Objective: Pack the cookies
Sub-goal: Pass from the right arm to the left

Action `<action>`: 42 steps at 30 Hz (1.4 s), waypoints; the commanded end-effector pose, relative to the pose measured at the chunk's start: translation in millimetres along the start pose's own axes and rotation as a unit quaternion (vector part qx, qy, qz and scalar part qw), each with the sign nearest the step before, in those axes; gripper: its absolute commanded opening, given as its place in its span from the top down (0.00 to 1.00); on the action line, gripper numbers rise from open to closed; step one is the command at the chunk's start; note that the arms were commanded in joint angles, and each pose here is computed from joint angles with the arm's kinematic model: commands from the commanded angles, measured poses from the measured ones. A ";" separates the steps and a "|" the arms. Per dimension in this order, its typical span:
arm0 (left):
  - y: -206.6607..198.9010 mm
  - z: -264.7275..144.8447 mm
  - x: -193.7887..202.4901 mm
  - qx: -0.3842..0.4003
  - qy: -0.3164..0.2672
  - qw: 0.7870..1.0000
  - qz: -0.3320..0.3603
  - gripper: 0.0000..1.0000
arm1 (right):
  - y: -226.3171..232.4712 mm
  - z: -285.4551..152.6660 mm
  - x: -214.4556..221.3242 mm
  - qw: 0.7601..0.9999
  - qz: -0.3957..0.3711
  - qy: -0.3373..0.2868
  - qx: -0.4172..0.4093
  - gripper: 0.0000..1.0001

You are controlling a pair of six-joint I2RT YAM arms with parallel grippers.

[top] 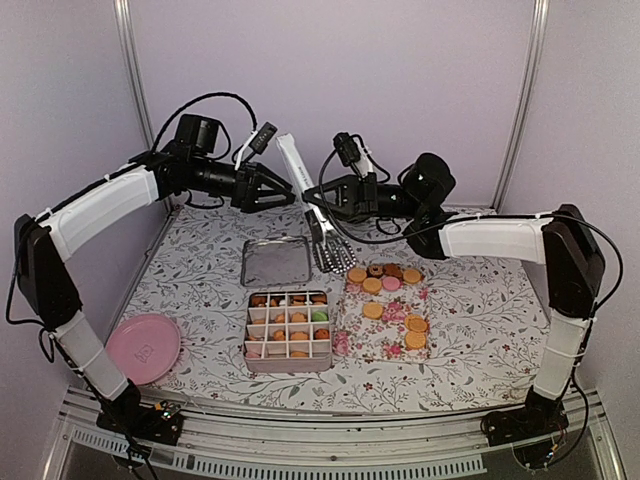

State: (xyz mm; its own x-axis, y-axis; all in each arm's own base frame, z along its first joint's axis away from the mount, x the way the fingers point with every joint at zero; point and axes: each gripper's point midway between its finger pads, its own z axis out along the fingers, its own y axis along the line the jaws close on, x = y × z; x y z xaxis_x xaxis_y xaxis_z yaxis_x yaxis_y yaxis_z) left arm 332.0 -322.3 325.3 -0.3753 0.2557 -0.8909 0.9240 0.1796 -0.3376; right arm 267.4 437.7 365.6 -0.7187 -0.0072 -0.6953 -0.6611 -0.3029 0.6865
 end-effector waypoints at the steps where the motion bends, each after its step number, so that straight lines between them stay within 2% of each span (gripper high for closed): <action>1: -23.8 -2.2 -13.9 0.051 -0.023 0.998 0.005 0.11 | 39.8 3.6 -14.8 0.994 -0.034 -0.061 -0.087 1.00; 6: -31.2 -7.2 -13.3 0.063 -0.025 0.998 0.005 0.13 | 32.9 4.2 -27.2 0.988 -0.035 -0.118 -0.098 1.00; 10: -33.0 -9.0 -14.9 0.065 -0.026 0.998 0.007 0.14 | 25.3 13.6 -26.6 0.987 -0.028 -0.125 -0.101 1.00; 15: -31.8 -6.0 -10.7 0.070 -0.024 0.997 0.001 0.20 | 23.4 25.5 -28.1 0.984 -0.028 -0.137 -0.109 1.00; 18: -28.9 -4.4 -6.7 0.065 -0.022 0.998 0.002 0.28 | 25.6 29.7 -30.1 0.981 -0.034 -0.145 -0.121 1.00; 22: -19.2 -2.5 3.2 0.046 -0.015 0.999 0.001 0.42 | 29.1 36.7 -30.1 0.979 -0.036 -0.148 -0.133 1.00; 28: -3.9 -1.9 5.4 0.012 -0.016 1.000 0.001 0.56 | 26.5 48.3 -25.1 0.981 -0.031 -0.140 -0.129 1.00; 31: 6.8 -9.1 -0.1 -0.008 -0.027 1.000 -0.002 0.72 | 22.6 49.7 -19.4 0.983 -0.023 -0.133 -0.126 1.00; 33: 19.5 -20.8 -3.2 -0.027 -0.038 0.999 -0.004 0.89 | 22.7 47.7 -14.3 0.984 -0.018 -0.129 -0.121 1.00; 35: 34.4 -35.2 -4.6 -0.048 -0.051 0.997 -0.007 1.00 | 29.6 42.9 -12.9 0.985 -0.023 -0.125 -0.118 1.00; 39: 69.6 -64.0 1.7 -0.106 -0.064 0.992 -0.003 1.00 | 43.7 32.5 -7.8 0.987 -0.029 -0.114 -0.112 1.00; 42: 86.9 -70.5 11.2 -0.149 -0.053 0.987 0.017 1.00 | 51.3 34.4 -3.6 0.990 -0.032 -0.090 -0.103 1.00</action>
State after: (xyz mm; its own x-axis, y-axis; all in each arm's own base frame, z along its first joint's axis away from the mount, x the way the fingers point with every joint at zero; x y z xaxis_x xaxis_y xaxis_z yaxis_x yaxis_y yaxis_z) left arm 341.5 -297.4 295.4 -0.4172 0.2239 -0.8808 0.9032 0.2100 -0.3745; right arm 288.2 477.7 364.0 -0.8065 0.2561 -0.5329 -0.5910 -0.3787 0.7123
